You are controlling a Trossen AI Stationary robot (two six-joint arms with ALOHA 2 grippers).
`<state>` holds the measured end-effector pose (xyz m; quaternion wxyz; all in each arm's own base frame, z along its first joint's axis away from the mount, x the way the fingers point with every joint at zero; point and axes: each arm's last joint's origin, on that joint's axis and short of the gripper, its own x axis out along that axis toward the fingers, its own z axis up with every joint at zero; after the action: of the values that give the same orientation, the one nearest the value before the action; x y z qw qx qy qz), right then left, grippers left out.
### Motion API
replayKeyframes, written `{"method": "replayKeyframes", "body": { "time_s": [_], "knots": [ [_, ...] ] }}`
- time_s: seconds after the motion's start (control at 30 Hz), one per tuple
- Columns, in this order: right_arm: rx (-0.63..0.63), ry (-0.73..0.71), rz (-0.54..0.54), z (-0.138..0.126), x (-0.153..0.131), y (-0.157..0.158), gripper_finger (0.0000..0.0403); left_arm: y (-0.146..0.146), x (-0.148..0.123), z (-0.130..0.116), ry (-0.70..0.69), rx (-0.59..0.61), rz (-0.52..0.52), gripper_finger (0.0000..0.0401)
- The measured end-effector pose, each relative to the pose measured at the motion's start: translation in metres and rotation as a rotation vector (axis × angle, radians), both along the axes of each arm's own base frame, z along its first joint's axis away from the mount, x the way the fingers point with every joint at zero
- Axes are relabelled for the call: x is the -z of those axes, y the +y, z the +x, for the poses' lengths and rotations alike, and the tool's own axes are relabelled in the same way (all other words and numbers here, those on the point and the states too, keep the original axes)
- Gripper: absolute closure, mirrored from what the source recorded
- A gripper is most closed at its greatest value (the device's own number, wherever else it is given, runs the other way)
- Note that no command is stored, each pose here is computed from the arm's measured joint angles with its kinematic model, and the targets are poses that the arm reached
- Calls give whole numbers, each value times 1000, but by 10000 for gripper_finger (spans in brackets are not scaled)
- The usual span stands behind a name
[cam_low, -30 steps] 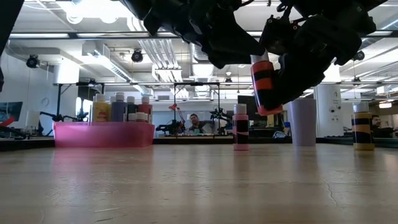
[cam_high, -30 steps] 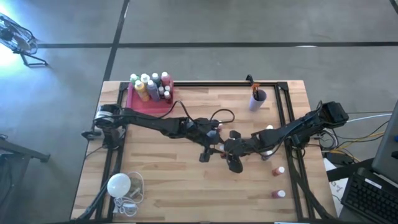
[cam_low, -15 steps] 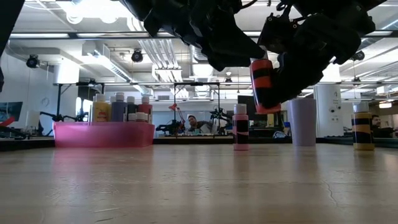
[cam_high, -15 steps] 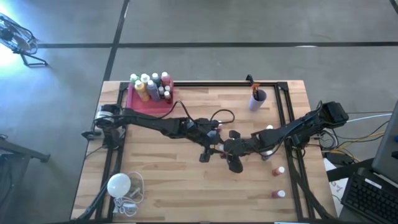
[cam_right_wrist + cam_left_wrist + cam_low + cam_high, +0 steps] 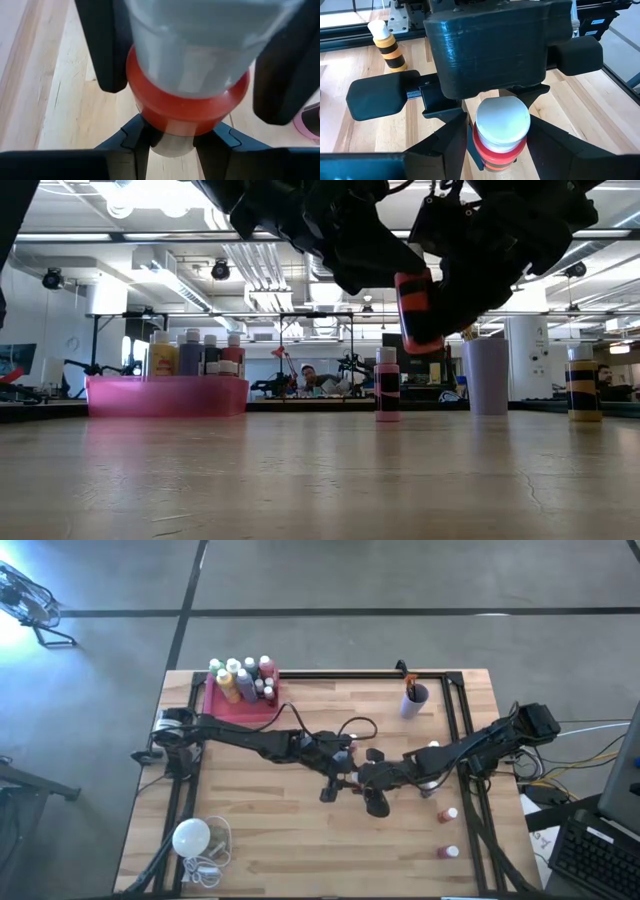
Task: Pick & Place Paint Supplies
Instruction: Put the small orange paint bottle into the pink bin
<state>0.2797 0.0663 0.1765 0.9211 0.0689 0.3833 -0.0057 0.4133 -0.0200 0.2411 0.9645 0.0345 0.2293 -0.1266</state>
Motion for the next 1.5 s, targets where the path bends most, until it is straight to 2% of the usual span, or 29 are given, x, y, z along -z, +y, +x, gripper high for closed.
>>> {"method": "replayKeyframes", "body": {
  "time_s": [0.3, 0.6, 1.07, 1.37, 1.5],
  "knots": [
    [0, 4, -1, 0, 1, 0, 280, 0, -3, 1, 4, 2, 4, 235],
    [-2, 10, -2, -1, 2, 0, 275, 0, -4, 1, 0, -2, -5, 217],
    [-6, 12, -3, -1, 2, 0, 276, 0, -4, 1, -1, 14, -14, 219],
    [-5, 12, -5, -1, 2, 0, 281, 0, -4, 1, 4, 20, -5, 276],
    [-5, 12, -5, -1, 2, 0, 274, 0, -4, 1, 5, 21, -4, 279]
  ]
}}
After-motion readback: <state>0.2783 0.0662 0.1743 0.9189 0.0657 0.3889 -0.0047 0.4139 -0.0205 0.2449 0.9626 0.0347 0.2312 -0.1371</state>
